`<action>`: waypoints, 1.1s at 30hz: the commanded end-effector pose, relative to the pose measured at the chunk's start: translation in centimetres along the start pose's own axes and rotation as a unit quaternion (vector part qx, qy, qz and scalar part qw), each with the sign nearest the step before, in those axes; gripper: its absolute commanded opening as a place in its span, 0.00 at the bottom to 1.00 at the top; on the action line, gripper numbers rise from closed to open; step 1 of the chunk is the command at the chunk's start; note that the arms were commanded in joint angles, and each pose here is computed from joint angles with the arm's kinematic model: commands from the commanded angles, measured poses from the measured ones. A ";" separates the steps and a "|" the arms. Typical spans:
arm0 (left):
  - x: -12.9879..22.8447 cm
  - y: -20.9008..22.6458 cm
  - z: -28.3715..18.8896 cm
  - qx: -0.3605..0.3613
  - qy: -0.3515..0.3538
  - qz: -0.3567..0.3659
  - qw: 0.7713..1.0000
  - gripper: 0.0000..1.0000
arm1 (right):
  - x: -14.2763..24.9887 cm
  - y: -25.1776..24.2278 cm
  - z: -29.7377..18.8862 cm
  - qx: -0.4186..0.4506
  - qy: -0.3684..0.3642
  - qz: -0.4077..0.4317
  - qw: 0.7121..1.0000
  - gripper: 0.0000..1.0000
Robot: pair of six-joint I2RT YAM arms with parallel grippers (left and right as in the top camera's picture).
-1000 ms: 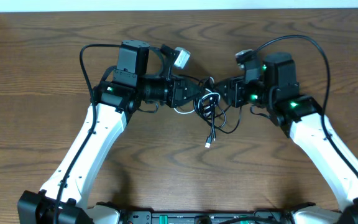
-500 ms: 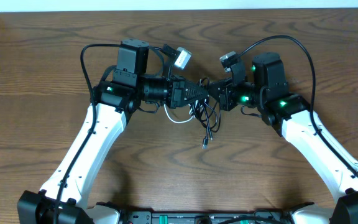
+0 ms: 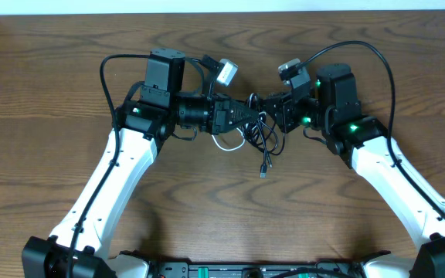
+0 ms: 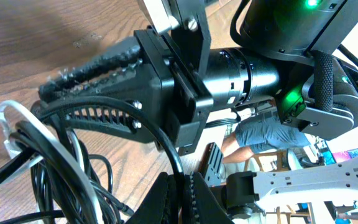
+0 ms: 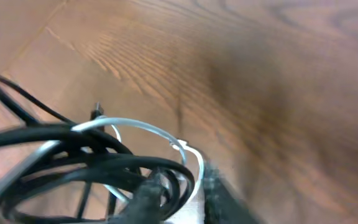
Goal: Untangle cables
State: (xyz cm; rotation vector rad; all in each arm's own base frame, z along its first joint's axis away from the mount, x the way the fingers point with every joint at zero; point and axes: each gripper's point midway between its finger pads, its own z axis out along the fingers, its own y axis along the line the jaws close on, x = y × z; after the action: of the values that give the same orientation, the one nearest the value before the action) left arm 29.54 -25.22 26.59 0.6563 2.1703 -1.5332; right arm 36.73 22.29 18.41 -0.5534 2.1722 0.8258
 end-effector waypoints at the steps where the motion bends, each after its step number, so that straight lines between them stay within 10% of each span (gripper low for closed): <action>1: 0.1 -0.7 -0.1 0.016 0.002 0.006 1.000 0.08 | -0.7 -0.3 -0.2 0.008 -0.007 -0.105 0.994 0.01; 10: 0.1 -0.9 -0.1 0.020 0.002 0.021 1.000 0.07 | -0.6 0.6 -0.3 -0.022 -0.010 -0.192 0.981 0.18; 14: -0.3 -0.1 -0.6 0.005 -0.007 0.017 1.000 0.07 | -0.6 1.5 -0.7 -0.060 -0.015 -0.187 0.980 0.48; 33: -2.3 -4.7 -3.4 0.148 -0.017 0.020 0.989 0.07 | -3.6 1.7 -6.6 -0.214 -0.109 -0.180 0.954 0.56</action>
State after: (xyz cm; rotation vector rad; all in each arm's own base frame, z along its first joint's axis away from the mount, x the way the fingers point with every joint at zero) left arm 30.05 -23.65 30.71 0.7153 1.9544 -1.7025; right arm 36.01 18.83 23.87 -0.9350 1.7051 1.0134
